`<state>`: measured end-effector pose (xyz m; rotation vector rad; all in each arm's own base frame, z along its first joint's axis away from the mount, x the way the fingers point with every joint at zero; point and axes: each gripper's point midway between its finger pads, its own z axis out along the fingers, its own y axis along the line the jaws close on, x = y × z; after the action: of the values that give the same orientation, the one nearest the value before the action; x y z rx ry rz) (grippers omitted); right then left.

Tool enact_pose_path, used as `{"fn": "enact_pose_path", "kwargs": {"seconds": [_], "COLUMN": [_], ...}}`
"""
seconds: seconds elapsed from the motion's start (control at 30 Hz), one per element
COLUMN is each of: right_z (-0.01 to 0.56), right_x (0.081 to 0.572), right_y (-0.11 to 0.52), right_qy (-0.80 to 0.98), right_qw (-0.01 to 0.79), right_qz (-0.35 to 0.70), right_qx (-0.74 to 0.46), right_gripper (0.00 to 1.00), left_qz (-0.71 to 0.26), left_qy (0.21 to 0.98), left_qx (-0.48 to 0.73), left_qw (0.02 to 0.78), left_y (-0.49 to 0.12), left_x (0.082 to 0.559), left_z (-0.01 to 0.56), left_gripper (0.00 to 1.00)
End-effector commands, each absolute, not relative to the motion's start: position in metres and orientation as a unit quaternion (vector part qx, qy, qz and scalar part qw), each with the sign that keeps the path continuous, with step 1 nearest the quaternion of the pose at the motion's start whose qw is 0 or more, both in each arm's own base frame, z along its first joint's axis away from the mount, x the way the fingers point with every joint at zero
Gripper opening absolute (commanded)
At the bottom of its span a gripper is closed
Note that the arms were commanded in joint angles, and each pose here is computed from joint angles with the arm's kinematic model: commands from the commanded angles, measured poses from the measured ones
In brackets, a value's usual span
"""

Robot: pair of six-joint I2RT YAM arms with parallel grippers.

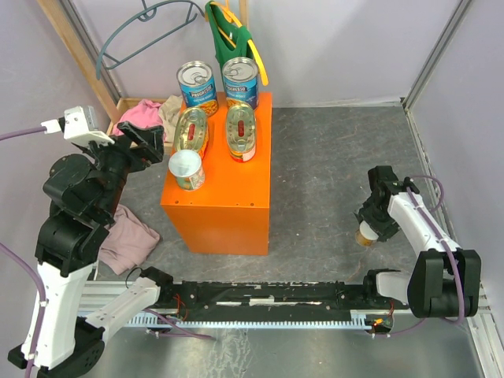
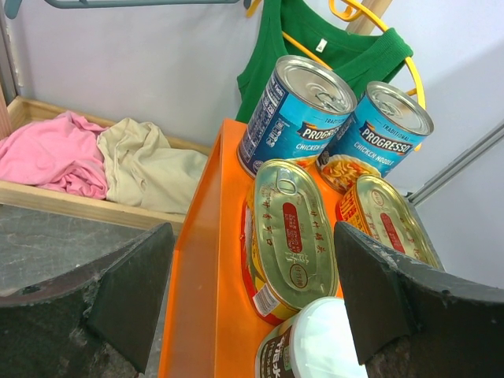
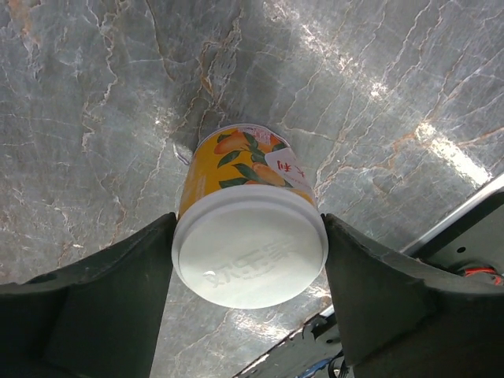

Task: Place and organize the canned foods onto the counter

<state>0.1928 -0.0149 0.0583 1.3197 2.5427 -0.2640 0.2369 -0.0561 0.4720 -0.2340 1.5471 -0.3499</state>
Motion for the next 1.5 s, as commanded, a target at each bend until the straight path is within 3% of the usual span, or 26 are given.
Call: {"fn": "enact_pose_path", "kwargs": {"seconds": [0.0, 0.07, 0.17, 0.23, 0.5, 1.07, 1.47], "right_z": [0.056, 0.055, 0.057, 0.06, 0.101, 0.295, 0.428], "right_x": [0.203, 0.204, 0.208, 0.211, 0.23, 0.276, 0.247], "right_y": [-0.021, -0.02, -0.017, -0.015, -0.011, 0.08, 0.186], "right_qy": [0.867, 0.868, 0.874, 0.877, 0.892, 0.886, 0.851], "right_qw": [0.157, 0.158, 0.164, 0.17, 0.222, 0.416, 0.515], "right_qz": [-0.095, -0.092, -0.077, -0.069, -0.054, 0.048, 0.102], "right_qx": [0.464, 0.461, 0.451, 0.444, 0.39, 0.201, -0.017], "right_gripper": [0.76, 0.67, 0.37, 0.22, 0.03, 0.01, 0.01], "left_qz": [-0.159, -0.155, -0.152, -0.153, -0.155, -0.185, -0.205], "left_qy": [0.678, 0.678, 0.677, 0.676, 0.678, 0.679, 0.685], "left_qx": [-0.093, -0.093, -0.092, -0.091, -0.09, -0.095, -0.09], "left_qw": [0.712, 0.712, 0.714, 0.715, 0.713, 0.704, 0.693], "left_y": [-0.056, -0.056, -0.056, -0.057, -0.059, -0.069, -0.078], "left_x": [0.234, 0.235, 0.236, 0.236, 0.238, 0.239, 0.24], "left_z": [0.489, 0.489, 0.49, 0.49, 0.487, 0.485, 0.482], "left_gripper": [0.89, 0.89, 0.89, 0.89, 0.89, 0.89, 0.89]}}
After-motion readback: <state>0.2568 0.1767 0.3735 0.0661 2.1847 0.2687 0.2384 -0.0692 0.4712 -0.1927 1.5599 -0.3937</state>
